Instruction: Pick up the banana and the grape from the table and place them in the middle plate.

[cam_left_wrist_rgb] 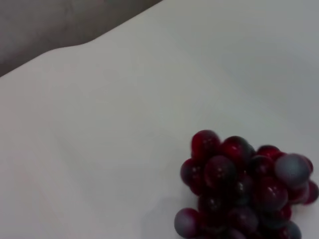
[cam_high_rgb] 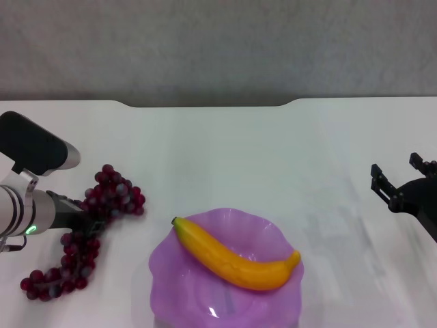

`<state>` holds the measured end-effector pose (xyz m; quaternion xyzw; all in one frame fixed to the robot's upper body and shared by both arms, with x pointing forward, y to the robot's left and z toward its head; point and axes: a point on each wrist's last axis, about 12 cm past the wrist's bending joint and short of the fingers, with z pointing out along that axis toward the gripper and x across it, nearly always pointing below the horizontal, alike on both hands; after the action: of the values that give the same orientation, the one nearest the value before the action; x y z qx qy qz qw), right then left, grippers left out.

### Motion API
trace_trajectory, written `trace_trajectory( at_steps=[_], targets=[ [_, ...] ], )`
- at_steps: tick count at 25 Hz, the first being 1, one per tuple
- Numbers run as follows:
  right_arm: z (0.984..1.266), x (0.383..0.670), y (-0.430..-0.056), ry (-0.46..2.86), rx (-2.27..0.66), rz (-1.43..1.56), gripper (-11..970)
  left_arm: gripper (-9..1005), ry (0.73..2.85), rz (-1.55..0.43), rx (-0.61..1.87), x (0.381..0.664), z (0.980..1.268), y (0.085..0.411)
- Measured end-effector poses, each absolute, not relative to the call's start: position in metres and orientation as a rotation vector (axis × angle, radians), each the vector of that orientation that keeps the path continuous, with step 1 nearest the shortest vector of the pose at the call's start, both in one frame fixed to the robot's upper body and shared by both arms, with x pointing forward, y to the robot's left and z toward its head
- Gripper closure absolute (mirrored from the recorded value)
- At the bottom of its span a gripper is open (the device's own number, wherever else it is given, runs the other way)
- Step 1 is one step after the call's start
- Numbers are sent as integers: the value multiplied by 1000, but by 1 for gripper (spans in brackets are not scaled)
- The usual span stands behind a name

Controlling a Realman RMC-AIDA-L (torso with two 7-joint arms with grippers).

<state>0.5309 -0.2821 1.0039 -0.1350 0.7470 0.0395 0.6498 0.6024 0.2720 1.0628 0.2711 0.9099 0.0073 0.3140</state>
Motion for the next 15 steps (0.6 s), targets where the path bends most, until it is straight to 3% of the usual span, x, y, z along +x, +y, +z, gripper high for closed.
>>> trace_trajectory(
  at_steps=[15],
  targets=[
    [1003, 530, -281, 1696, -316, 96, 174, 537, 2347, 43, 655, 601, 1057, 276]
  ],
)
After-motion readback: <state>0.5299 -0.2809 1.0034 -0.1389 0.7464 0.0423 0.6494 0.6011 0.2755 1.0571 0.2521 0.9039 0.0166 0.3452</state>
